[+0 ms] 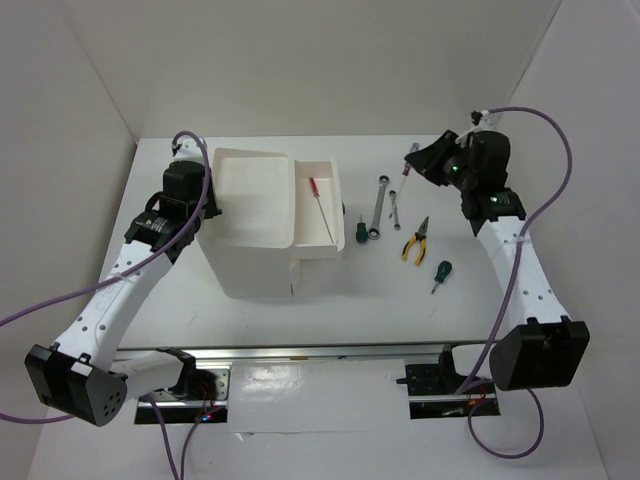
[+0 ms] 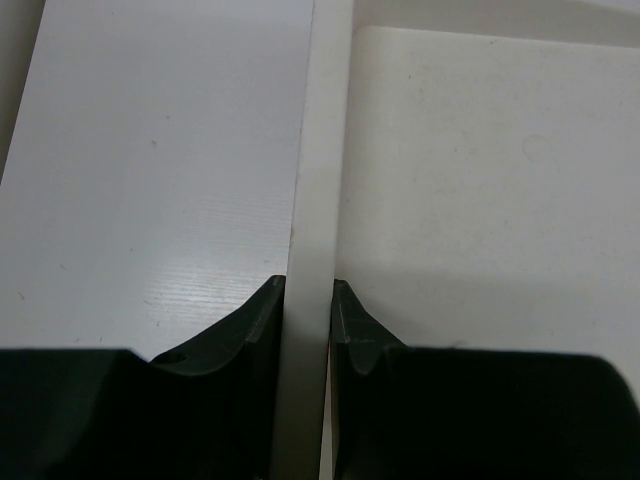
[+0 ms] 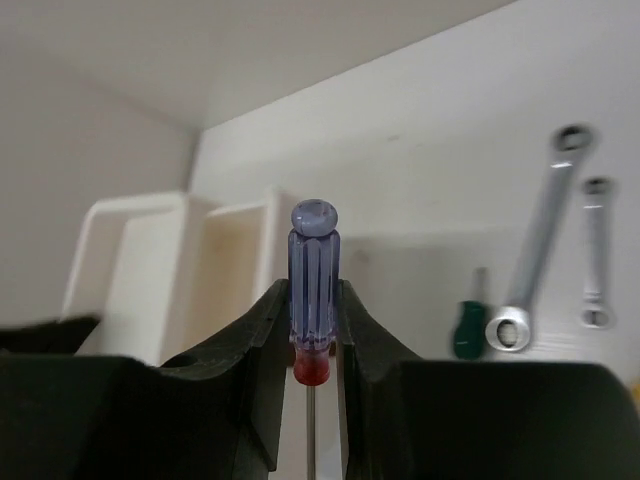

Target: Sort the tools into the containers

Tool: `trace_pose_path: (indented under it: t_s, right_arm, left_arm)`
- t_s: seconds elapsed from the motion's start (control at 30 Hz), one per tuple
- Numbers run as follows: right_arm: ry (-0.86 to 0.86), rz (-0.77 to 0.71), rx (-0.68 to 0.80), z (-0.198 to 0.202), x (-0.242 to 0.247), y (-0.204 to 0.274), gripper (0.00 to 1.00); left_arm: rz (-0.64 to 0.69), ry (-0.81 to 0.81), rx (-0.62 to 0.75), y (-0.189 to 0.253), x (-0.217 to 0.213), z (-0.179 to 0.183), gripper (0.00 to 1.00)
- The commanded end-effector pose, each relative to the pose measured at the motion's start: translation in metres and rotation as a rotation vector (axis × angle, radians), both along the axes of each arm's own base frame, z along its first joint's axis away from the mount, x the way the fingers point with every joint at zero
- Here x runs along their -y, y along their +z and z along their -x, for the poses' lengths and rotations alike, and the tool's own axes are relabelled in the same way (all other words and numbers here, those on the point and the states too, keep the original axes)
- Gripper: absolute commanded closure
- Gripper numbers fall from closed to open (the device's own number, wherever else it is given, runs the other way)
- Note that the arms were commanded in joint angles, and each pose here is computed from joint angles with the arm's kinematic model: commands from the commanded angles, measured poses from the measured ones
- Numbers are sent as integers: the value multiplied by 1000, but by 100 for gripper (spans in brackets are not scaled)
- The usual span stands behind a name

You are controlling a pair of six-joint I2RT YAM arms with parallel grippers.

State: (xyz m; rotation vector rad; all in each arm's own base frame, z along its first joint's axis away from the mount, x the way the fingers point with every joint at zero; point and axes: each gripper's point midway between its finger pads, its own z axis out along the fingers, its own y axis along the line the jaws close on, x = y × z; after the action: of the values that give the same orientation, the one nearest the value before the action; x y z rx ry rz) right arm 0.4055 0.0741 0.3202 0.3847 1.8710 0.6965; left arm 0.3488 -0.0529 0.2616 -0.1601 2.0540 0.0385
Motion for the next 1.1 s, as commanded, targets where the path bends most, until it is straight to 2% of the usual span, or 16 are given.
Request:
trace_pose_path:
  t_s: [0.0,0.07,0.2,0.47,0.5,0.53,0.57,0.67,0.8,0.83,0.87,0.9,0.93,0.97,1.0,1.07]
  right_arm:
    - [379,-180,112,27,-98,28,100]
    - [472,-184,126,31,-137,39,100]
    - [540,-182,117,37,-188,40,100]
    - [563,-139,82,26,-235,20,100]
    - [566,-123,64,25,-240,12,94]
    - [566,-123,64,25,-240,12,65]
    - [565,-120,52,22,-241,7,50]
    - [548,-92,68,17,-242,5,19]
    - [461,5,70,3,-223,4,16]
    - [368,67,108,-5,-205,16,20]
    - [293,114,101,-9,-190,14,35]
    - [213,161,91,-13,-174,12,35]
    - [137,206,46,-13,-156,2,70]
    - [30,268,34,-19,-131,0,87]
    - [-7,300,11,-21,-117,-7,98]
    - [-55,370,-62,-20,-100,-27,100]
  left_arm:
    - [64,-20,-110,-27,13,15,96]
    - [64,-20,-110,-27,13,15,96]
    - [64,-20,-110,-27,13,15,96]
    - [64,-20,-110,-27,13,15,96]
    - [64,-20,-110,-27,13,15,96]
    - [64,-20,-110,-27,13,15,96]
    - [64,-20,-110,-27,13,15,96]
    - [64,-20,-110,-27,13,15,96]
    - [64,-20,-110,-27,13,15,96]
    - [64,-20,-110,-27,13,15,96]
    - [64,-20,-110,-27,13,15,96]
    - [64,-20,-110,-27,13,15,96]
    - [64,-20,-110,-27,13,15,96]
    - [67,-21,-102,-24,12,16,96]
    - [67,-21,-102,-24,12,16,96]
    - [67,-21,-102,-24,12,16,96]
